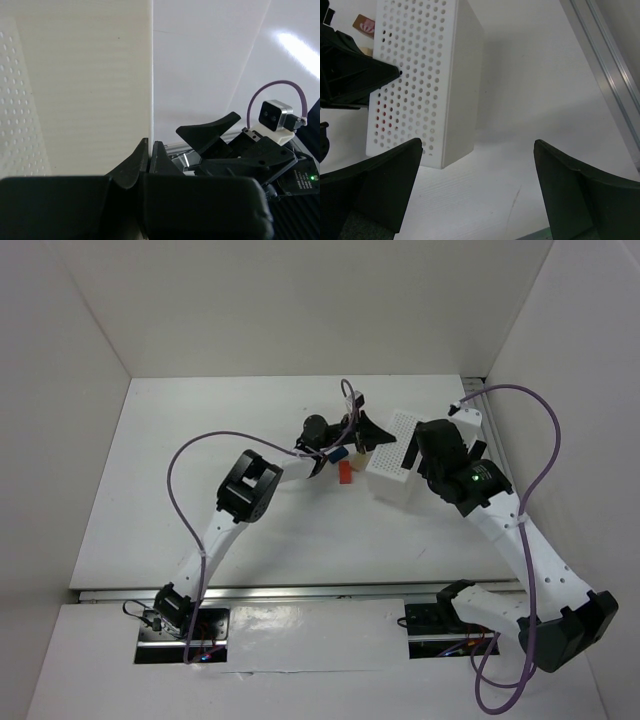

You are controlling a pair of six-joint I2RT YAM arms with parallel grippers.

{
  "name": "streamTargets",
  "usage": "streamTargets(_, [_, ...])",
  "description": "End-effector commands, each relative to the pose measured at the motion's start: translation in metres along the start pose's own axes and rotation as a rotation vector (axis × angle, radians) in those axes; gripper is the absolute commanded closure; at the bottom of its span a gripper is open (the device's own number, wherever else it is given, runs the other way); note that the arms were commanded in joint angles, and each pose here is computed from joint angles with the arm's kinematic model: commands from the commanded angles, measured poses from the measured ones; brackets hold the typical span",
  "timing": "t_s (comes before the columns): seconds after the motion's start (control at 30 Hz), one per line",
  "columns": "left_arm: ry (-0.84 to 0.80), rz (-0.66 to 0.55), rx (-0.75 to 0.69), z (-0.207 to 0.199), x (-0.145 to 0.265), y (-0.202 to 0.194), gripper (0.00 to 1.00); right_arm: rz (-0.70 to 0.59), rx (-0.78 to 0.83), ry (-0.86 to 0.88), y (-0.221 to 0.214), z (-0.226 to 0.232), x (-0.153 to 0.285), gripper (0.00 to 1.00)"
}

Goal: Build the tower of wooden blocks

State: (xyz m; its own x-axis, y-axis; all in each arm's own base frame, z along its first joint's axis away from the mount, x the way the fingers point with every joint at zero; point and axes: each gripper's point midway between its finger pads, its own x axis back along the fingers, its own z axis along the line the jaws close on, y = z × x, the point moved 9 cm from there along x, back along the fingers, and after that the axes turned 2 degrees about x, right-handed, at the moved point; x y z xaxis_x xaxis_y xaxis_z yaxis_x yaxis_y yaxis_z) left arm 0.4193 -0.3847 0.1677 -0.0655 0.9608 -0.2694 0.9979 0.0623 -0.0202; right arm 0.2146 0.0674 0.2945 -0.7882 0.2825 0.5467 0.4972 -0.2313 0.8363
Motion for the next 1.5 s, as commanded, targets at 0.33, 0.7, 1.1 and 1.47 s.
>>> streamTargets(0.33, [0.037, 0.296, -0.399, -0.138, 0.024, -0.042, 1.00, -0.141, -0.104, 0.102, 0.051, -0.019, 0.057, 0.00])
streamTargets(0.7, [0.878, -0.142, -0.596, -0.196, 0.164, 0.007, 1.00, -0.160, -0.127, 0.194, 0.053, -0.011, 0.059, 0.00])
streamTargets(1.1, [1.699, -0.566, -0.631, -0.172, 0.291, 0.033, 1.00, 0.129, 0.053, 0.353, -0.010, 0.058, -0.027, 0.00])
streamTargets(1.47, [1.934, -0.678, -0.606, -0.145, 0.362, 0.078, 1.00, 0.247, 0.105, 0.337, -0.035, 0.108, -0.095, 0.00])
